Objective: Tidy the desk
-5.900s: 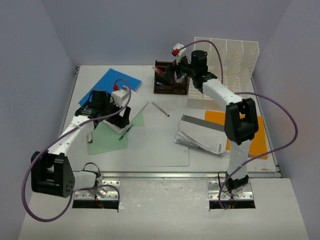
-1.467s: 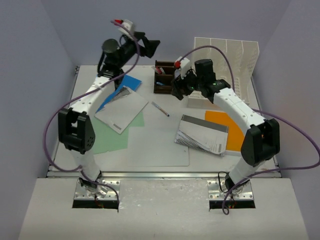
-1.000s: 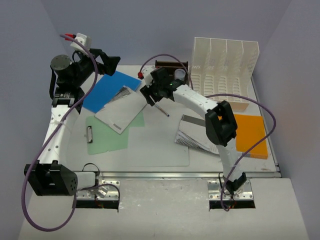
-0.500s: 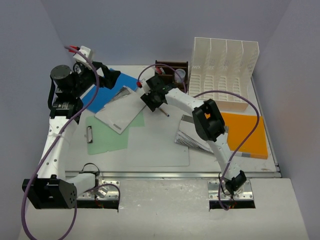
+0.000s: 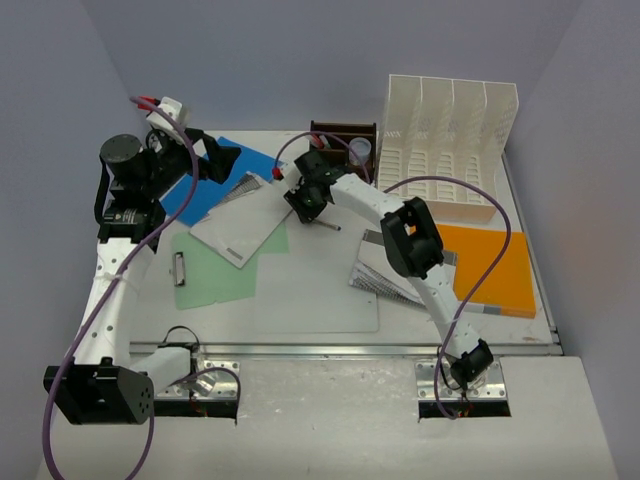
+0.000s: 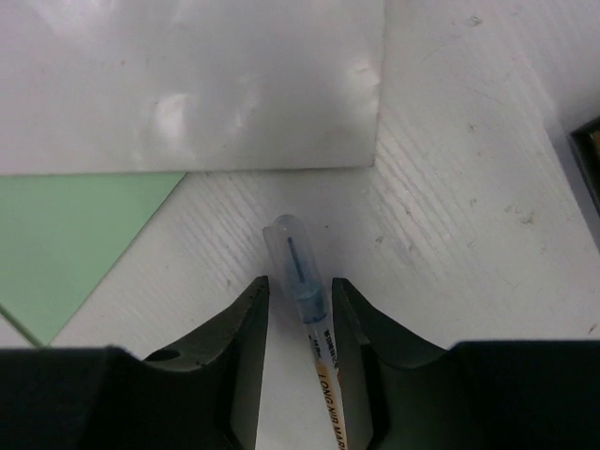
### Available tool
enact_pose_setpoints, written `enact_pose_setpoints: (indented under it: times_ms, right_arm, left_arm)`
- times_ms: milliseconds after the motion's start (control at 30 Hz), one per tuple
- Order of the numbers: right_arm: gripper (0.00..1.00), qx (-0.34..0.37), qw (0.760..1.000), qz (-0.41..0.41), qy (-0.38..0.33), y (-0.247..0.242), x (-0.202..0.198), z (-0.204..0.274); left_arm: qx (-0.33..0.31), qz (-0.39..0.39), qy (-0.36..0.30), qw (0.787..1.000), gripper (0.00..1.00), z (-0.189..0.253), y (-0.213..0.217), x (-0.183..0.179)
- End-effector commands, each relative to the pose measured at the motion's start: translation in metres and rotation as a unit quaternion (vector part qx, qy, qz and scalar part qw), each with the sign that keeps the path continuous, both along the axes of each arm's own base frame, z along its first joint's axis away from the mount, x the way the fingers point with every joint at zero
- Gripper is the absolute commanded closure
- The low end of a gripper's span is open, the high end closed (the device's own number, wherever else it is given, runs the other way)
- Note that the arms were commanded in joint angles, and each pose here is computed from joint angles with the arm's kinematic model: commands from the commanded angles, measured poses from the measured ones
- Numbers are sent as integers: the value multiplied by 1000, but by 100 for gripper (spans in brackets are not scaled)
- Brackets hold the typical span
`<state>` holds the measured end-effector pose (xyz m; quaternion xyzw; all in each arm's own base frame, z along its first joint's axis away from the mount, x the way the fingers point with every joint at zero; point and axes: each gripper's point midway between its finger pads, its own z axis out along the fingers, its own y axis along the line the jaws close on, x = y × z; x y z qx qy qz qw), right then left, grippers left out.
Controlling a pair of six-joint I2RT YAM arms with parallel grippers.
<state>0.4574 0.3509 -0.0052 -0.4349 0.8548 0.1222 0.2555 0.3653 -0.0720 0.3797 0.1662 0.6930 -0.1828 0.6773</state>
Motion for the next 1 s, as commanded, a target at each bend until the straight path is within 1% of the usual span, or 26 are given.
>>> enact_pose_setpoints:
  times_ms: [0,67,167,267,400,467,500,533,600,633,700,800,867,933,967]
  right_arm:
    - [70,-67,989,132,26,-9,-38,3]
    - [70,-99,980,166,36,-20,-51,2]
    - [72,-146,962,229,34,-33,-63,4]
    - [74,-179,947,264,38,-41,-72,3]
    - [79,-213,928,305,21,-42,-76,-1]
    - [73,-223,920,323,6,-35,-77,-3]
    - [69,-229,915,332,-1,-33,-78,-3]
    - [62,-240,908,343,-10,-30,-79,-3]
    - [54,-245,902,354,-25,-20,-80,-3]
    - [51,-249,898,362,-34,-13,-82,-2]
    - [50,-253,892,374,-36,-6,-84,-7]
    - [51,-254,885,389,-33,4,-89,-12]
    - [54,-255,882,396,-29,4,-92,-19]
    - [61,-260,877,403,-24,3,-93,-29]
    - [67,-261,876,405,-21,3,-94,-30]
  left_arm:
    - [9,3,-20,1000,6,7,2,-4]
    - [8,2,-20,1000,6,6,1,-3]
    - [6,-2,-18,1000,6,4,0,-3]
    - [6,-3,-16,1000,6,3,0,-4]
    - [7,-2,-11,1000,6,0,1,-5]
    - [8,-3,-11,1000,6,0,0,-7]
    - [9,-3,-11,1000,5,0,0,-7]
    - [11,-2,-10,1000,5,-1,1,-7]
    - [12,0,-9,1000,5,-1,1,-7]
    - [12,0,-9,1000,5,-2,1,-8]
    - [11,-1,-8,1000,5,-2,1,-8]
    - [14,-1,-8,1000,4,-3,1,-8]
    - [16,1,-9,1000,4,-3,2,-9]
    - [19,4,-9,1000,3,-4,3,-10]
    - [19,5,-9,1000,3,-4,3,-10]
